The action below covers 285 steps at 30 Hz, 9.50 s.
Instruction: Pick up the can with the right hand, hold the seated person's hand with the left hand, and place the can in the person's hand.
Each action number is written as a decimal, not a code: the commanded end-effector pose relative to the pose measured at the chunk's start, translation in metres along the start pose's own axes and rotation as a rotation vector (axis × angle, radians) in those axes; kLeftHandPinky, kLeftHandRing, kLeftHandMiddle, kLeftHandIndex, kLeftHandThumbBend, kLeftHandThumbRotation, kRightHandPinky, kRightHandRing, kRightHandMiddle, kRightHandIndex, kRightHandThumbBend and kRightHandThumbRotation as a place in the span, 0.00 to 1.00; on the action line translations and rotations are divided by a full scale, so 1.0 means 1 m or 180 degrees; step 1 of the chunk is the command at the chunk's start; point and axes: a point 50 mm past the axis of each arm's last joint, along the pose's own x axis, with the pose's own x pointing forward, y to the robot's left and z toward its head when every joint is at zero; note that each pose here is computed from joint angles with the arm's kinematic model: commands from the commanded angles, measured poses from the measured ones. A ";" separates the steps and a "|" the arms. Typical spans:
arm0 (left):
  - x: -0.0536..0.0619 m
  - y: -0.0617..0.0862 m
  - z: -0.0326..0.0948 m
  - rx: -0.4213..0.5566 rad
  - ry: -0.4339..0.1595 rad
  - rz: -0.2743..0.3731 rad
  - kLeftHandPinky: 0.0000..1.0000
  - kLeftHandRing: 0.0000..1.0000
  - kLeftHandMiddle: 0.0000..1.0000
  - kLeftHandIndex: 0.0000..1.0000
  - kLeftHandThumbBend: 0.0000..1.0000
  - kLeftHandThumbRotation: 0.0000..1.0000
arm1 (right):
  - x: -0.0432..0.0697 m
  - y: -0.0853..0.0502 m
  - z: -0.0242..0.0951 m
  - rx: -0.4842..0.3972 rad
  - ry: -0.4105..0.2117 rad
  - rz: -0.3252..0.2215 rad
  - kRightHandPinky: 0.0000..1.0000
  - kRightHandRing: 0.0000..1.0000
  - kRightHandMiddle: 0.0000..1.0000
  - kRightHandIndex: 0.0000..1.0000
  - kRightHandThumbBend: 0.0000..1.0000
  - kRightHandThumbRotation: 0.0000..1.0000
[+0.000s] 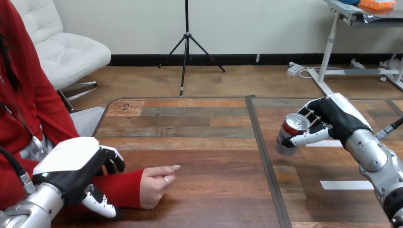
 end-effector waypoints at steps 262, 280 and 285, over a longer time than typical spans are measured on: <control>0.025 0.085 0.039 -0.0378 -0.0590 0.0933 0.17 0.22 0.30 0.34 0.85 0.00 | 0.013 -0.001 0.056 0.0138 -0.0626 -0.0131 0.34 0.40 0.44 0.46 0.79 0.00; 0.032 0.089 0.050 -0.0415 -0.0786 0.0976 0.17 0.23 0.31 0.35 0.81 0.00 | 0.018 0.011 0.080 0.0192 -0.0808 -0.0078 0.33 0.38 0.44 0.46 0.77 0.00; 0.034 0.090 0.053 -0.0424 -0.0825 0.1006 0.17 0.22 0.30 0.34 0.80 0.00 | 0.019 0.015 0.089 0.0213 -0.0867 -0.0042 0.34 0.39 0.44 0.46 0.76 0.00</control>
